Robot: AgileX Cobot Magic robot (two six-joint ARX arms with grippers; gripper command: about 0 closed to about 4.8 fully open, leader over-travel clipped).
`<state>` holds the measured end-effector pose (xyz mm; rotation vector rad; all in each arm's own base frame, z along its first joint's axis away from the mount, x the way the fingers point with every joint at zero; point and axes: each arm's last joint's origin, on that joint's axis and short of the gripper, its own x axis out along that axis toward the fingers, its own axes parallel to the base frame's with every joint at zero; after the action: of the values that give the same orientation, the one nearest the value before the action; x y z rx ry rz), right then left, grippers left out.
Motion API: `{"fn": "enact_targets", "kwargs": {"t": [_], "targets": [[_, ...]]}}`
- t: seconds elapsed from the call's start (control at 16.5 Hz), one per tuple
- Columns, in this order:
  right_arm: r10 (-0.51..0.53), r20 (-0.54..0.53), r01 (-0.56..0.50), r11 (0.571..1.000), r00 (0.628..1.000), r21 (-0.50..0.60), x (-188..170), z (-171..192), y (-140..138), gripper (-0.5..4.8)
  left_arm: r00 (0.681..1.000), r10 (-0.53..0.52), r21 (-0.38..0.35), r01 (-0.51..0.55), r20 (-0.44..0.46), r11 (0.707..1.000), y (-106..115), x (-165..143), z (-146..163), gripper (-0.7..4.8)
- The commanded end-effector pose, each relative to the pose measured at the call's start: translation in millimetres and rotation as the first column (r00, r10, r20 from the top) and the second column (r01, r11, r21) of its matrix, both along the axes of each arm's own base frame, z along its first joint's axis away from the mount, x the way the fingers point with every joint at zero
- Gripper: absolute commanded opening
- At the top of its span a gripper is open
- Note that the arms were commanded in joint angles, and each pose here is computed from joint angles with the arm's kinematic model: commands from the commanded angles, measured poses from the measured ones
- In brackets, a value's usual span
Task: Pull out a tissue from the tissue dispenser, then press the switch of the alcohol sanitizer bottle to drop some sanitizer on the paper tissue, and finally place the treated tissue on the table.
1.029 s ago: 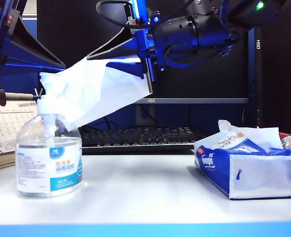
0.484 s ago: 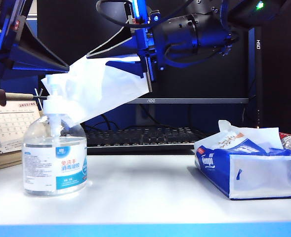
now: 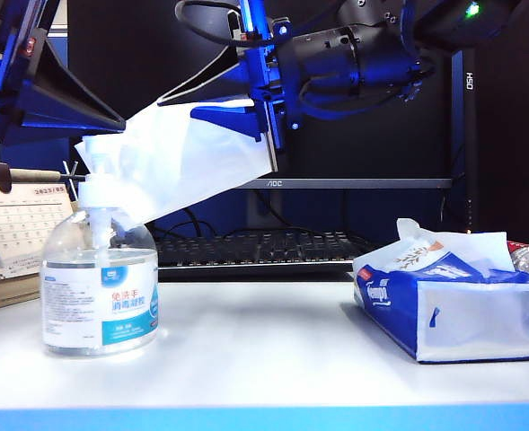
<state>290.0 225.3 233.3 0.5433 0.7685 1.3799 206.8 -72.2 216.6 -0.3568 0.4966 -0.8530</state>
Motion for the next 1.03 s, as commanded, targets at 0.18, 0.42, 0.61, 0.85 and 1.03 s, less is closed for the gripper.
{"fn": "enact_targets", "kwargs": {"t": [0.18, 0.42, 0.61, 0.85, 1.03], "targets": [[0.107, -0.142, -0.103, 0.994, 0.984, 0.036, -5, 2, 0, -0.05, 0.995, 0.017, 0.049, -0.012, -0.100, 0.999, 1, -3, -14, -0.06], [0.159, -0.204, -0.153, 0.987, 0.966, 0.043, -8, -2, -1, -0.05, 0.995, 0.016, 0.050, -0.011, -0.098, 0.999, 1, -3, -15, -0.06], [0.125, -0.184, -0.118, 0.992, 0.975, 0.049, -2, -1, -8, -0.05, 0.995, 0.013, 0.049, -0.008, -0.100, 0.999, 1, -3, -15, -0.06], [-0.019, -0.267, 0.021, 1.000, 0.964, 0.005, 20, -13, -50, -0.05, 0.995, 0.013, 0.049, -0.008, -0.101, 0.999, 1, -4, -15, -0.06], [-0.015, -0.377, 0.003, 0.999, 0.926, -0.033, 7, -44, -63, -0.05, 0.995, 0.010, 0.053, -0.005, -0.095, 0.999, 1, -4, -15, -0.06]]}}
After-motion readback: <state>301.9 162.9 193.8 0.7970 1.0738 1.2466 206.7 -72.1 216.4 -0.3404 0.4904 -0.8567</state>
